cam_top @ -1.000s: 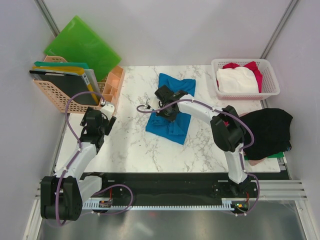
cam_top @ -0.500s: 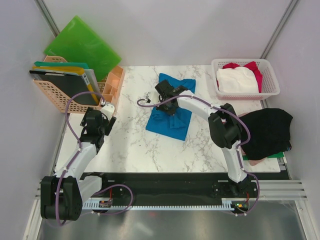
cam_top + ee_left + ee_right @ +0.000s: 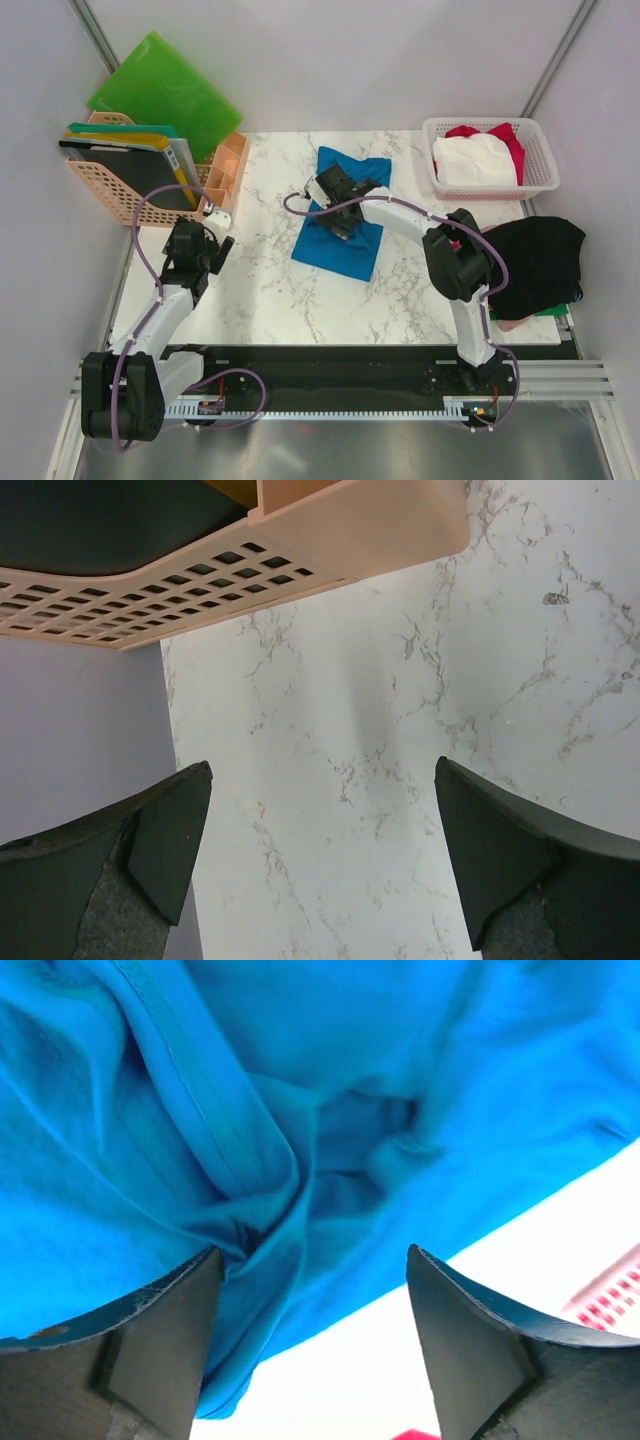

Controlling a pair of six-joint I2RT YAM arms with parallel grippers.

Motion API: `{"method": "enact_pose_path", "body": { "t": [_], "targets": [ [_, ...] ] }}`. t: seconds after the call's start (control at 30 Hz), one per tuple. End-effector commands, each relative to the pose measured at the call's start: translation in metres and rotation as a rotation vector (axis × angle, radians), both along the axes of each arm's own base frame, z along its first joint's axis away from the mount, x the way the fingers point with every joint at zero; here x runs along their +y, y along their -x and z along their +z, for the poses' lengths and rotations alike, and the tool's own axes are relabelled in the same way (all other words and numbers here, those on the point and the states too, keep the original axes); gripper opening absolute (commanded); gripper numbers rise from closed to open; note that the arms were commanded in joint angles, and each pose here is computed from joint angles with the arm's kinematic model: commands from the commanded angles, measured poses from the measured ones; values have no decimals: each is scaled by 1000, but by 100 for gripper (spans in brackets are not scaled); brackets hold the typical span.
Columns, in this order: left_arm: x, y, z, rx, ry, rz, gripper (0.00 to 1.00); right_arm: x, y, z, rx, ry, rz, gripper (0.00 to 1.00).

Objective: Fold and stack the t-shirts

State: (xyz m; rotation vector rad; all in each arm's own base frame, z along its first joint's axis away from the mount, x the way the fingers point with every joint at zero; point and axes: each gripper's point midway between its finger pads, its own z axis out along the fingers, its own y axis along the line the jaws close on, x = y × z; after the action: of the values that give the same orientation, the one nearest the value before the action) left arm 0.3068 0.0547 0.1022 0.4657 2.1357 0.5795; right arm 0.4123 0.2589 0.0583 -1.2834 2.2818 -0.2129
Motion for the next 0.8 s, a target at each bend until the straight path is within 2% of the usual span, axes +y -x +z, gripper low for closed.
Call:
{"method": "enact_pose_path", "body": {
  "t": [0.0, 0.1, 0.27, 0.33, 0.37, 0.5, 0.57, 0.77],
  "targets": [
    [-6, 1, -2, -10, 51, -2, 100, 1, -19, 76, -191, -112, -71, 83],
    [-5, 1, -3, -2, 49, -2, 100, 2, -14, 98, -189, -148, -66, 88],
    [-9, 2, -7, 6, 71, -8, 100, -16, -2, 112, -197, -108, -93, 93],
    [-8, 3, -7, 8, 70, -6, 100, -14, 17, 101, -114, -122, -35, 93],
    [-8, 3, -7, 8, 67, -8, 100, -2, 33, 102, -53, -190, 22, 93],
    [-7, 3, -8, 12, 57, -11, 100, 13, 91, 90, 208, -291, 132, 93],
    [-8, 2, -7, 11, 58, -15, 100, 18, 107, 83, 308, -312, 169, 93],
    [-9, 0, -3, 4, 68, -11, 100, 14, 119, 57, 404, -265, 176, 96]
  ]
}}
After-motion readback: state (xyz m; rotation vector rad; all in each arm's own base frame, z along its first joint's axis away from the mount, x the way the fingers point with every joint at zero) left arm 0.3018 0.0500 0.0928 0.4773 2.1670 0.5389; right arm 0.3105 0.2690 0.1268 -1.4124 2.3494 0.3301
